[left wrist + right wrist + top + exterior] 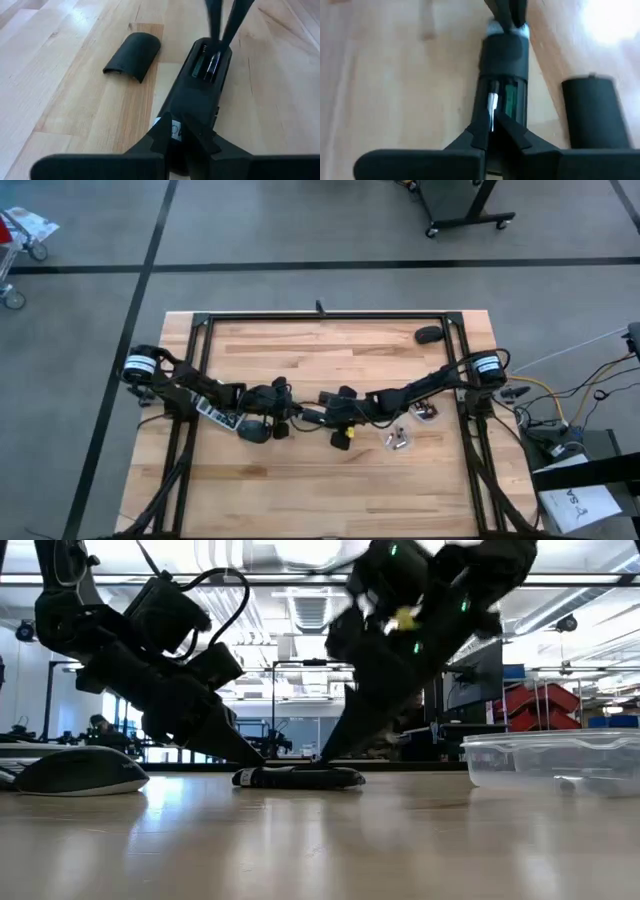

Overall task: Insert battery
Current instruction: Insert the silver battery into the remote battery compartment

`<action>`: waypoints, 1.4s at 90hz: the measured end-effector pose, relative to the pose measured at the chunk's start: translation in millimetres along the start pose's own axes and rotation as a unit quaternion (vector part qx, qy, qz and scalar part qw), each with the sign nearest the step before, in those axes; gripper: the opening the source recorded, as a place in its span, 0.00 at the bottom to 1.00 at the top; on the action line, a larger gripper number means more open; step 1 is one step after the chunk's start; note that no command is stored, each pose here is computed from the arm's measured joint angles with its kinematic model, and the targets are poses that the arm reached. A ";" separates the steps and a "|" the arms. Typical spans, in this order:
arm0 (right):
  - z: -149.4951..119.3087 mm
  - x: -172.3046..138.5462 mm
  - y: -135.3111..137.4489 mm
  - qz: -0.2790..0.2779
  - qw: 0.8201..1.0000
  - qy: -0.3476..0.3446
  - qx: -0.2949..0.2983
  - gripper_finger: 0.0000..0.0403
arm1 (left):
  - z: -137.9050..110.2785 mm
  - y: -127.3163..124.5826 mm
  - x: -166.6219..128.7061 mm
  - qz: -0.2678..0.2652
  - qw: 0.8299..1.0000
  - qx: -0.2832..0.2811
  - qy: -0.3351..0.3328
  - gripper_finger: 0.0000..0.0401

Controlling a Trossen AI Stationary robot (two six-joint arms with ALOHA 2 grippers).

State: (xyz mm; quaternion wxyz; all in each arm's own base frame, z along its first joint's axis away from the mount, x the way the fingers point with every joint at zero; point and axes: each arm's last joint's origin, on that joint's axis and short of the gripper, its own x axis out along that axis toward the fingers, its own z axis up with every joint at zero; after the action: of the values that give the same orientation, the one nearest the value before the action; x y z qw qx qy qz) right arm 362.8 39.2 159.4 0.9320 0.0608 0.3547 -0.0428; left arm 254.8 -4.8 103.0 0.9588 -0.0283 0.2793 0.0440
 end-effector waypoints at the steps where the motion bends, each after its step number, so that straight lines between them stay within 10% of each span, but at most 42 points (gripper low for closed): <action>1: 1.9 -2.5 0.2 0.001 1.000 -0.004 -0.001 0.02 | 0.0 0.0 0.0 0.000 1.000 0.000 0.000 0.05; 40: -2.0 -85.1 0.2 -0.012 0.991 0.113 -0.074 0.02 | 0.1 0.1 0.1 0.001 1.000 0.000 -0.002 0.05; 82: -37.7 -136.0 -2.0 -0.050 0.967 0.169 0.183 0.18 | 1.5 0.0 0.0 0.001 1.000 0.002 -0.011 0.05; 92: -50.2 -135.4 -2.9 -0.080 0.933 0.183 0.301 0.26 | 1.9 0.0 0.0 0.001 1.000 0.002 -0.013 0.05; 111: -70.2 -123.9 -0.4 -0.112 0.799 0.258 0.532 0.36 | 2.4 0.0 0.0 0.000 1.000 0.002 -0.016 0.05; 126: -74.9 -117.2 0.8 -0.129 0.764 0.276 0.569 0.39 | 2.7 -0.1 0.0 0.000 1.000 0.002 -0.018 0.05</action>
State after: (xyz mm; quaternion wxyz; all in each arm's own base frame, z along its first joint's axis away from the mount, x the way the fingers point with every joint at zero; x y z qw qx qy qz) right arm 226.5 55.0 182.1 0.5735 0.5428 0.5120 -0.3381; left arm 256.3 -4.7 105.3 0.9636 -0.0257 0.2623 0.0441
